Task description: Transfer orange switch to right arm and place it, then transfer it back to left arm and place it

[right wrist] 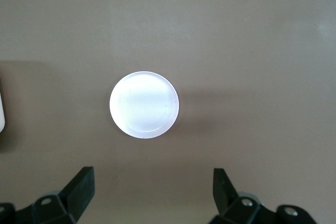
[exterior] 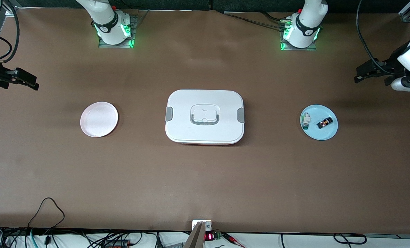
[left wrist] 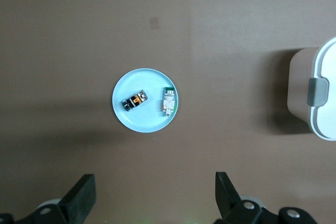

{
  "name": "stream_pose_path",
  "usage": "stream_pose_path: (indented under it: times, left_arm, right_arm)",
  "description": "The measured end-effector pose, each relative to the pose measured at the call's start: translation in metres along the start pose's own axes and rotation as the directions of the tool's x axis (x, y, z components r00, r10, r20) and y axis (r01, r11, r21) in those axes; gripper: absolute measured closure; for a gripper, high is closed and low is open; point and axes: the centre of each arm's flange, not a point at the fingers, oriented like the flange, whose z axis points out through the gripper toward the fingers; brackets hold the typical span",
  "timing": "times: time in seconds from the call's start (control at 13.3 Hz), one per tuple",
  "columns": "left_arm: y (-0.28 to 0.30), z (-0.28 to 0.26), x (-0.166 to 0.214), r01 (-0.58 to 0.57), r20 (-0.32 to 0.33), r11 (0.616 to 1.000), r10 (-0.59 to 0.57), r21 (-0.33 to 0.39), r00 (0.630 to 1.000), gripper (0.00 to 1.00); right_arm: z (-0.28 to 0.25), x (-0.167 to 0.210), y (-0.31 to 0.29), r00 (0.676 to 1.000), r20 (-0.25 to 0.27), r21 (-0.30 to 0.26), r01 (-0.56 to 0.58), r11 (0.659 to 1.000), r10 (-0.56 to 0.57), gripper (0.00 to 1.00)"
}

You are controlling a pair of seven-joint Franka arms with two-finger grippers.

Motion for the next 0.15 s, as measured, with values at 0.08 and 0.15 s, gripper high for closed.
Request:
stream_pose_path:
  times: [0.08,0.15]
  left_arm:
    - [-0.0011,0.0002,0.0004,0.008,0.0,1.0,-0.008,0.0,1.0,0.0]
    - [-0.0014,0.0,0.0005,0.013,-0.002,1.0,-0.013,0.002,1.0,0.0]
  right_arm:
    - [-0.0001,0.0,0.0,1.0,0.0,0.0,0.0,1.0,0.0,0.0]
    - [-0.0003,0.0001,0.0,1.0,-0.001,0.0,0.0,1.0,0.0,0.0]
